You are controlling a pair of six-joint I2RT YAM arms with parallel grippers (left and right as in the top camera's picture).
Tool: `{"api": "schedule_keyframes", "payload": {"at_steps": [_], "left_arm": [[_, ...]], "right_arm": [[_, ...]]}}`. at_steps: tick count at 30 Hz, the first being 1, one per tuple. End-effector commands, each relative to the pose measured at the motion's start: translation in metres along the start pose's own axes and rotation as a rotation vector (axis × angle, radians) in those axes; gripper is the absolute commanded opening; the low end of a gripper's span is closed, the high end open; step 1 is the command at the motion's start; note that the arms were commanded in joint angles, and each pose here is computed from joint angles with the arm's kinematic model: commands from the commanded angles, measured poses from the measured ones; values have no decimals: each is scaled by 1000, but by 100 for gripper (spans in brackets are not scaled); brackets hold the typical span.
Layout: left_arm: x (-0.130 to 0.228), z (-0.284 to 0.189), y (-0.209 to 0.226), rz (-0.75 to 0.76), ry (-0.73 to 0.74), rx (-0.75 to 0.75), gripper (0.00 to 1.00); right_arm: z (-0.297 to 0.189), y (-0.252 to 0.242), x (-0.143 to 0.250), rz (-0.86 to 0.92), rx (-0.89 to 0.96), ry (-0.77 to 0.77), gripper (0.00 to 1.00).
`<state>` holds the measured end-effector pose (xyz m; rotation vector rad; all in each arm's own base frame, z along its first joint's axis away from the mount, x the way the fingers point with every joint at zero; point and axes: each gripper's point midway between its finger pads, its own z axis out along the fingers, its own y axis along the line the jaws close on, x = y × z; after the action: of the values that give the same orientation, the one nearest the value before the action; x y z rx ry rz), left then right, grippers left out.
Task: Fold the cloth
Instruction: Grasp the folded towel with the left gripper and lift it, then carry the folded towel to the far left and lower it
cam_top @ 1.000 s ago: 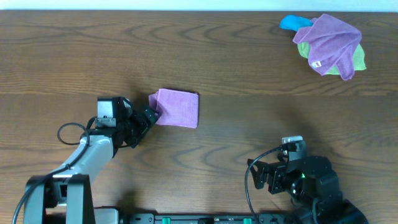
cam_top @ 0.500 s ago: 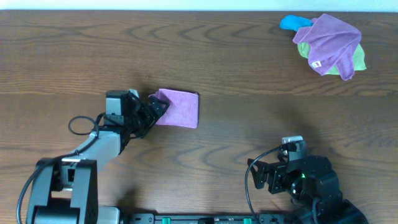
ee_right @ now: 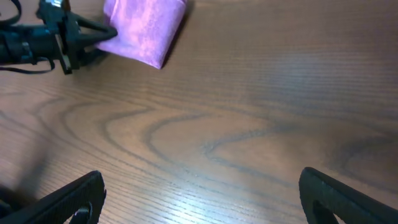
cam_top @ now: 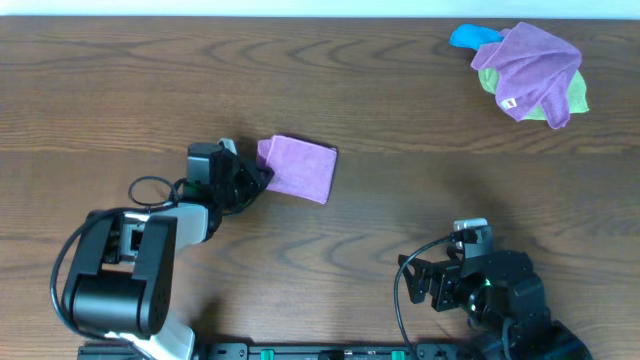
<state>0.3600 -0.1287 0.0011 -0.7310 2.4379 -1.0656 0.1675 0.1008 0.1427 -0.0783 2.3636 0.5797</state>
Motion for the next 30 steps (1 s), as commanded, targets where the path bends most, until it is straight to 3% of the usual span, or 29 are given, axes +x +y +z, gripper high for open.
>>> {"api": "schedule_keyframes", "payload": {"at_steps": [1, 5, 14, 21, 30], "left_arm": [[9, 5, 19, 15, 14, -48, 5], [0, 6, 4, 57, -8, 4, 6], [-62, -6, -88, 99, -21, 227, 6], [-122, -32, -137, 126, -82, 225, 6], [-193, -72, -160, 144, -255, 189, 6]], "right_arm": [[0, -2, 0, 19, 9, -6, 99], [0, -2, 0, 19, 9, -6, 99], [0, -2, 0, 19, 10, -6, 99], [0, -2, 0, 19, 9, -6, 99], [0, -2, 0, 19, 9, -6, 99]]}}
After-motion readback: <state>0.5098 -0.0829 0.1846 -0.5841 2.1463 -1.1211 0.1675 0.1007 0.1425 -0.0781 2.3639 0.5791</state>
